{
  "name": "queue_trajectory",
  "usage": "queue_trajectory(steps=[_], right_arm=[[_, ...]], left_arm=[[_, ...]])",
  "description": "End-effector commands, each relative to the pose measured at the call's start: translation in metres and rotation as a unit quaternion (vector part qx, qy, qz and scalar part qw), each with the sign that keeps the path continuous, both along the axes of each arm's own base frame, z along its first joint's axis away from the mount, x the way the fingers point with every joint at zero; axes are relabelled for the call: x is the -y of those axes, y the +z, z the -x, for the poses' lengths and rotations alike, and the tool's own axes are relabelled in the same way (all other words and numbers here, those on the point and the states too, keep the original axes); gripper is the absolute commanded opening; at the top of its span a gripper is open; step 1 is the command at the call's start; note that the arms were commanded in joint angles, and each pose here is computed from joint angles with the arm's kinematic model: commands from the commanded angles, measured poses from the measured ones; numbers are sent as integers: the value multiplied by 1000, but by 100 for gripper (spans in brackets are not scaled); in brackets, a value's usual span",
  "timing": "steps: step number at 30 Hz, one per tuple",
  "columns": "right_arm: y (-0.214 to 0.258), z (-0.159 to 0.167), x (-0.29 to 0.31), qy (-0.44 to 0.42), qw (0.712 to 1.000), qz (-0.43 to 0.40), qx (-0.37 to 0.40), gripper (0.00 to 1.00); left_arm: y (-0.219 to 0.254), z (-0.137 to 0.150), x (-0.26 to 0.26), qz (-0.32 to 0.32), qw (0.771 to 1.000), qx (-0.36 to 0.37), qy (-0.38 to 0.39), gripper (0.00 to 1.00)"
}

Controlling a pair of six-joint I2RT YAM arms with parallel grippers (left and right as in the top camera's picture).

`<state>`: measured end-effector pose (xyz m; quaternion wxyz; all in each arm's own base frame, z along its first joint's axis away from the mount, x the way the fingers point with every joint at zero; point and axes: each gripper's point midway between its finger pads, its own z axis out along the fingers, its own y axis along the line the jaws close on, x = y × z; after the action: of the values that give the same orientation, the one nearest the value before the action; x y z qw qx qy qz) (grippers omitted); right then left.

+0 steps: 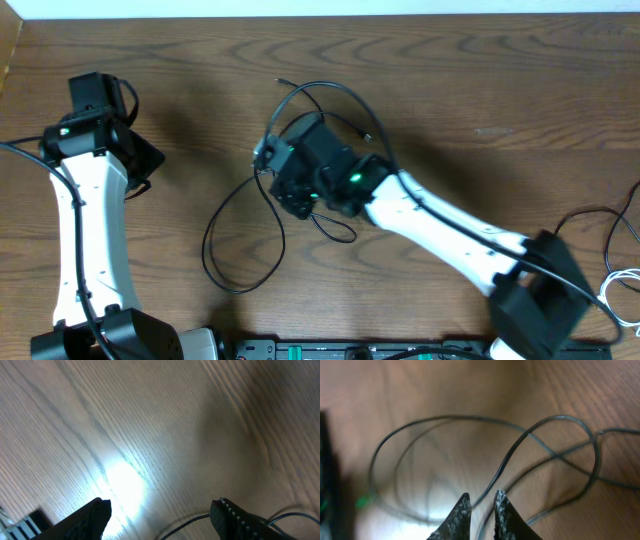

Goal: Untangle cables

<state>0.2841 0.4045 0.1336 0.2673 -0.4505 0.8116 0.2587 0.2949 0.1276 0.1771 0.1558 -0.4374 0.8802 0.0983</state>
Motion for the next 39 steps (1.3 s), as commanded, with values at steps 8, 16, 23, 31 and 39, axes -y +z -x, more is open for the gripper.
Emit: queue_trajectory(steps=[8, 16, 23, 31, 39], right_arm=[[-75, -31, -36, -136, 990, -19, -33, 42], [-67, -65, -32, -202, 978, -32, 35, 51], [-88, -71, -43, -256, 964, -76, -12, 44], [-93, -73, -66, -278, 950, -140, -35, 43], [-85, -57, -93, -256, 945, -194, -58, 35]], left_arm=[[0, -1, 8, 33, 999, 11, 3, 69], [-1, 0, 12, 41, 999, 9, 0, 69], [-1, 1, 12, 42, 999, 5, -1, 69], [-2, -1, 20, 64, 998, 11, -7, 69], [-2, -1, 20, 63, 998, 10, -10, 69]])
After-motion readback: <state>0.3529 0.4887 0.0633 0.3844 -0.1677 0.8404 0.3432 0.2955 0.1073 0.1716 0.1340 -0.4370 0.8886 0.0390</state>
